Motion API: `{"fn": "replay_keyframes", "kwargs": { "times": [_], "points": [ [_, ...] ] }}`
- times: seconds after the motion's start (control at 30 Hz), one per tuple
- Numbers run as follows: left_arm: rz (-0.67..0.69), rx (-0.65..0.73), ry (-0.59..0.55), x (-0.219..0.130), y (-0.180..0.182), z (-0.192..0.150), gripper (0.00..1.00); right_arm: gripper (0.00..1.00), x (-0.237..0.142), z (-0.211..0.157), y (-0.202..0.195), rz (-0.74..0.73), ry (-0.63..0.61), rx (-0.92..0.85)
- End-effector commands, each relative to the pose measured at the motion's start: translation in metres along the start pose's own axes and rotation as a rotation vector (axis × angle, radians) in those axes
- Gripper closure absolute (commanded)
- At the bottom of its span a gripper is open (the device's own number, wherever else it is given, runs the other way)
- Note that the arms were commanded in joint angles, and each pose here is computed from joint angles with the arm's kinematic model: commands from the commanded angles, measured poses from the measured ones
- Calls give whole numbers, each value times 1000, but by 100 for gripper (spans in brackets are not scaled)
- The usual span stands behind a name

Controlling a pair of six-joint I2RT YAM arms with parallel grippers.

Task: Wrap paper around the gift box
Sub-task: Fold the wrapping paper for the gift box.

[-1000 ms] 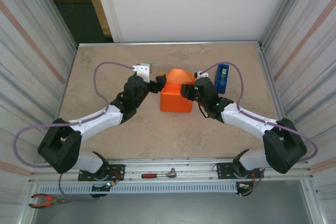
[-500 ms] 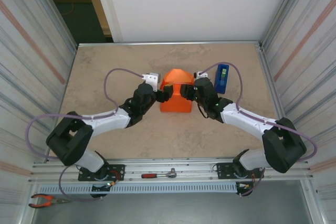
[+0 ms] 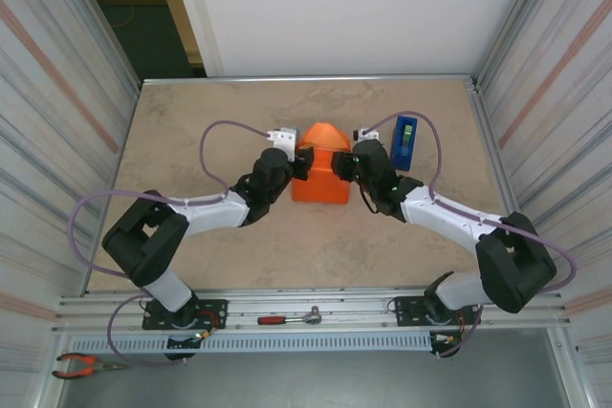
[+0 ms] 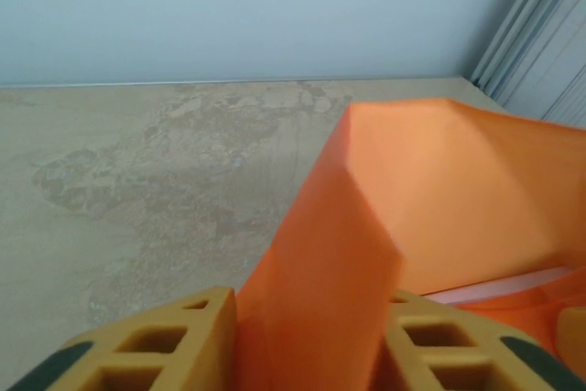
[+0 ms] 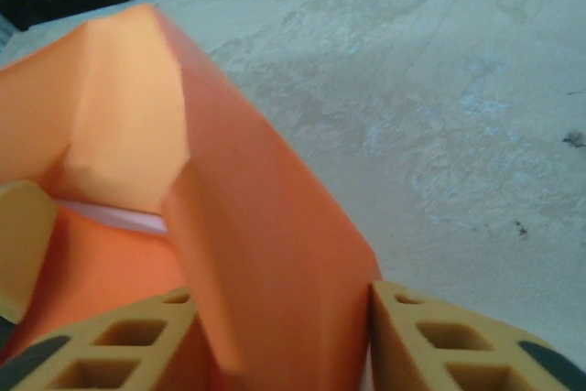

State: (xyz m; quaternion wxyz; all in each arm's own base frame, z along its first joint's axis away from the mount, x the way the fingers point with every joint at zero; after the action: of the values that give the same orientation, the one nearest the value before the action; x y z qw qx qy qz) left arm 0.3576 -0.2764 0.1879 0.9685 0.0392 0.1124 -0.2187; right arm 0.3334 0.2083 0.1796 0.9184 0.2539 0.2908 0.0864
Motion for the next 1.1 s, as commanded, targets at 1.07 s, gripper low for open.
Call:
{"fn": "replay_keyframes", "kwargs": {
  "times": [1.07],
  "points": [
    [-25,28,-42,-20,-2,15,100,100,-16,-27,17,27,50,-8]
  ]
}}
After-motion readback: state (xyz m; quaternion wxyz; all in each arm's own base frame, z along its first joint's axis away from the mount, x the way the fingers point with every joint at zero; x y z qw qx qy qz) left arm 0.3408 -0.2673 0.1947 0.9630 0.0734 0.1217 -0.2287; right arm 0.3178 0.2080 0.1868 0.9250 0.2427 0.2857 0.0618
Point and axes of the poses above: each hand's point on the last joint's axis, 136 mm out from that joint toward the fingers, its own x axis out along the fingers, its own y axis along the line the jaws close on, z = x × y, the point moved 3 cm from there along -x, back along the fingers, and after that the axes turned 14 degrees about x, right-handed, at the moved point
